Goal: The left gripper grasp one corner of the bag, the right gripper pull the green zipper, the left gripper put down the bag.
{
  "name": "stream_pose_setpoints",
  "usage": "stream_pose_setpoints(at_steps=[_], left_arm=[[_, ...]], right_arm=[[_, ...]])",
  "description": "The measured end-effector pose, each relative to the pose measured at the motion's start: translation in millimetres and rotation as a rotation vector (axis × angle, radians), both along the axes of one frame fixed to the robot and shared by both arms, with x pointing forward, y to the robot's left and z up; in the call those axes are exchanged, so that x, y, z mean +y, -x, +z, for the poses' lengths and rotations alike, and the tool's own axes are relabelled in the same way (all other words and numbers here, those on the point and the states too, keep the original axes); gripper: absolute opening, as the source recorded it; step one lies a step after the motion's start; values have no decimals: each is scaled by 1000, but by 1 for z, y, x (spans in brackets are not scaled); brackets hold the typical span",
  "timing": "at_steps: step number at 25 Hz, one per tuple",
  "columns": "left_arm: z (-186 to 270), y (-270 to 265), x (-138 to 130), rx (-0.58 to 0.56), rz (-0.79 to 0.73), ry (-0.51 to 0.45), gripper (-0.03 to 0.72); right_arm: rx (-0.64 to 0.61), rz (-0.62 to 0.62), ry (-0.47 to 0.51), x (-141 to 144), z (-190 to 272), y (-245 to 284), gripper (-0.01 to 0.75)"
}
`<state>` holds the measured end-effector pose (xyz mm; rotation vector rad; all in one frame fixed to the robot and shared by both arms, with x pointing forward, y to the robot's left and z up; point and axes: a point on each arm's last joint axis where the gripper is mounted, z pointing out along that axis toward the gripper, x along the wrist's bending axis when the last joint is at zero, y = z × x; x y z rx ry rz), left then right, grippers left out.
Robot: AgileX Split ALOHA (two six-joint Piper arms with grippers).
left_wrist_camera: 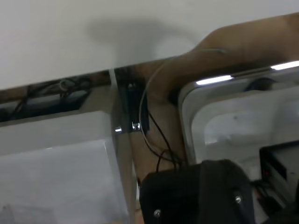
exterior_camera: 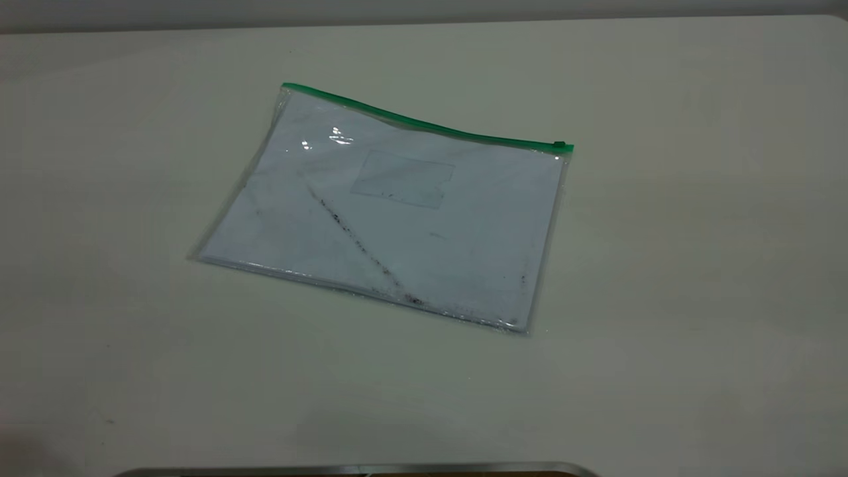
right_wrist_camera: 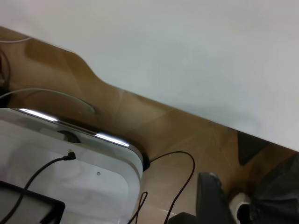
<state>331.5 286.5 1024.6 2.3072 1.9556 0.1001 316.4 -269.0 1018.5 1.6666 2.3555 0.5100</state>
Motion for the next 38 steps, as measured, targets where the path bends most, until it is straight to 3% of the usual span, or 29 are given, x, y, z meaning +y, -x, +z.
stream_pose_setpoints(at_steps=[3, 14, 19, 25, 34, 38], left_arm=[[-3, 19, 3, -71, 3, 8, 466], [17, 86, 8, -551, -1, 111, 466], [16, 113, 12, -739, -4, 138, 466], [15, 115, 12, -753, -4, 141, 465], [15, 115, 9, -761, 105, 98, 466], [15, 115, 8, -764, 170, 72, 466]], right_arm=[[0, 0, -1, 0, 0, 0, 466], [-1, -4, -4, 0, 0, 0, 466], [-52, -173, -44, -12, 5, 3, 466], [-245, -279, -78, -22, 17, 28, 466], [-596, -287, -140, -24, 25, 82, 466], [-608, -286, -142, -24, 24, 86, 466]])
